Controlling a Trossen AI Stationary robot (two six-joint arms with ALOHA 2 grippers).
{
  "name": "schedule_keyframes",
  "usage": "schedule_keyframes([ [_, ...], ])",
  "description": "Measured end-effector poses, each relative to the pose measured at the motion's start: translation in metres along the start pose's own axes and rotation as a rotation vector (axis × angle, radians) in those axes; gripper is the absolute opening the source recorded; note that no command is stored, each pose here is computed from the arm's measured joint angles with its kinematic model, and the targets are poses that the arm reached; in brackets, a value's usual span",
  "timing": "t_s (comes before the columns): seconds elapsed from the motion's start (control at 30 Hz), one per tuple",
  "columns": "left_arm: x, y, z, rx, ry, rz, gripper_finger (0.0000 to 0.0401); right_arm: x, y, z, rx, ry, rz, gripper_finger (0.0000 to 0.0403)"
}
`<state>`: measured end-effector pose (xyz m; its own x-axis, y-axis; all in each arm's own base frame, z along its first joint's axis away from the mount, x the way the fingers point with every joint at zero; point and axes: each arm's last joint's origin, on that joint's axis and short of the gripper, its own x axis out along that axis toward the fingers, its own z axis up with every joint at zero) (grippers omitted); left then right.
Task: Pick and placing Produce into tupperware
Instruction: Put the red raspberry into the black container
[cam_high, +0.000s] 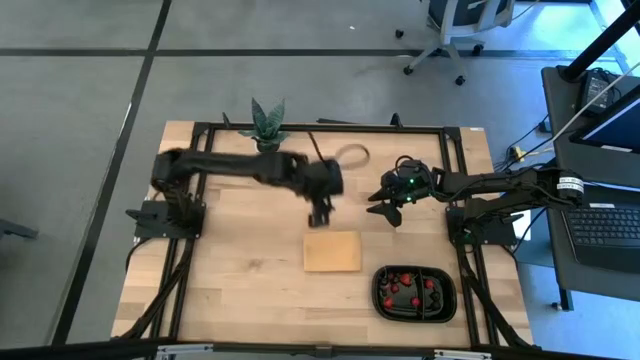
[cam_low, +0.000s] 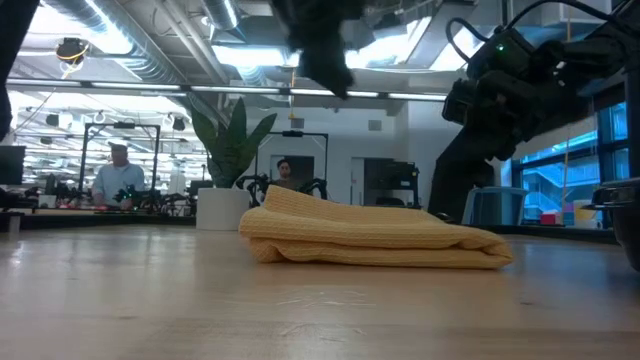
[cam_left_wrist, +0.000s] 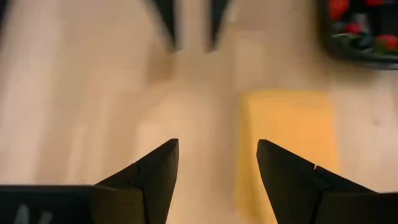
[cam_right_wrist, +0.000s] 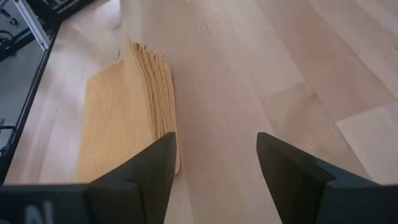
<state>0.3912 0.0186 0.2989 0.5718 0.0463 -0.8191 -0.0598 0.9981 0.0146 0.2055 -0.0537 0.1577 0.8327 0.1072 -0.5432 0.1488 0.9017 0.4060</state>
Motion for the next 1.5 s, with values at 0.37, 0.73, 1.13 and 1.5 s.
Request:
schedule_keyframes([
  [0.37, -0.060, 0.063, -0.024, -0.038, 0.101, 0.097, 0.0211, 0.000, 0.000, 0.000, -0.008, 0.000, 0.000, 0.0225],
  [0.73, -0.040, 0.084, -0.032, 0.157, 0.222, 0.084, 0.0211, 0.000, 0.000, 0.000, -0.034, -0.002, 0.000, 0.0225],
  [1.13, -0.009, 0.111, -0.037, 0.218, 0.306, 0.167, 0.0211, 0.000, 0.001, 0.005, -0.188, -0.048, 0.007, 0.0225],
  [1.5, 0.019, 0.114, -0.041, 0.340, 0.419, 0.224, 0.0211, -0.001, 0.004, 0.013, -0.255, -0.134, 0.019, 0.0225],
])
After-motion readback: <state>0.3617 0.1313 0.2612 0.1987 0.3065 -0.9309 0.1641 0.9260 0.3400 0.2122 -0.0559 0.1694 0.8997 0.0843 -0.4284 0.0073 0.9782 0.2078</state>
